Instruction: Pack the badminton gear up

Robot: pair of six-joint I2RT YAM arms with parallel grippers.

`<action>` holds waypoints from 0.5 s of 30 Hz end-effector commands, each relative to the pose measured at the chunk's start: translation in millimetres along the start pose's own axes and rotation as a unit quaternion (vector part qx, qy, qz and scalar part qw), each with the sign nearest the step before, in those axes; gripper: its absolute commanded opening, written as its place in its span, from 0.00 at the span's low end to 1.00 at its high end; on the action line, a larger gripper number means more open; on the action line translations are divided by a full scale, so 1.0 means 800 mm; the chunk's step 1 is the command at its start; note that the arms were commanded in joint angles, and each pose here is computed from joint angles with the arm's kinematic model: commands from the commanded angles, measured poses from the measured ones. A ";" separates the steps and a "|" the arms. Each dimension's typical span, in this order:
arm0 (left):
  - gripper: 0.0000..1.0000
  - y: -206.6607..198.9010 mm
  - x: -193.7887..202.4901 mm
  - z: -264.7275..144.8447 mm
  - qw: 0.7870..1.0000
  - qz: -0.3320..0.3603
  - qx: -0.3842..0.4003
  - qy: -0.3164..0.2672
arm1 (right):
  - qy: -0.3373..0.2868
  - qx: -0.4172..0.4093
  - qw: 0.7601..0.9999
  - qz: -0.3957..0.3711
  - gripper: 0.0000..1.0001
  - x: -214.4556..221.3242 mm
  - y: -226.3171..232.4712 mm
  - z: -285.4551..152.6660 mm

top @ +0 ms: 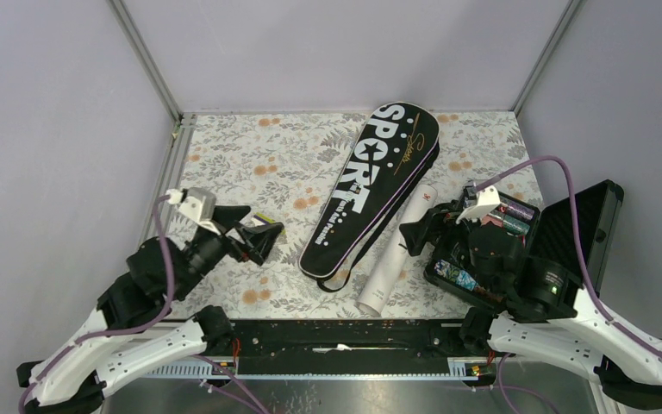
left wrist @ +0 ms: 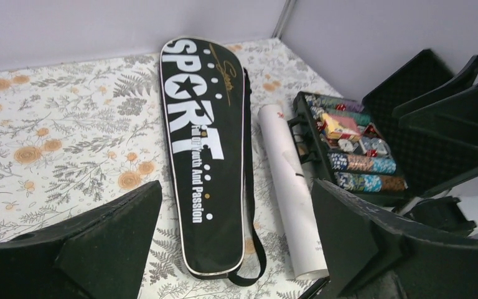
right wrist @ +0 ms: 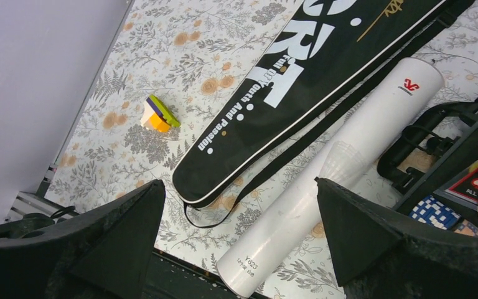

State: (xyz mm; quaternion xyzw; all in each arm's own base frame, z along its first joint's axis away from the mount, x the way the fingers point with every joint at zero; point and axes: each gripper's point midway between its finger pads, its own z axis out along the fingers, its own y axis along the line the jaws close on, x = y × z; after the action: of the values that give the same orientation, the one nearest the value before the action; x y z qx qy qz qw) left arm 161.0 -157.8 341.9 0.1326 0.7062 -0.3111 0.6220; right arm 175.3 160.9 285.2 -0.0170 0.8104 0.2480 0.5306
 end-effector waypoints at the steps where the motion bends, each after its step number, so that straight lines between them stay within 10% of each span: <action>1: 0.99 0.010 -0.039 -0.030 0.998 -0.033 -0.012 -0.050 | -0.022 0.022 1.000 0.006 0.99 -0.021 -0.012 -0.013; 15: 0.99 0.028 -0.042 -0.050 0.997 -0.047 -0.040 -0.056 | -0.029 0.010 0.999 0.019 0.99 -0.027 -0.005 -0.014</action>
State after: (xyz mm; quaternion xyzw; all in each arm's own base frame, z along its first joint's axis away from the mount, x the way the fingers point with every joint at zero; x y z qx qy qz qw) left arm 147.2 -115.8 355.9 0.0769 0.6962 -0.3150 0.6404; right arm 173.4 150.0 289.4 -0.0081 0.8108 0.2396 0.5340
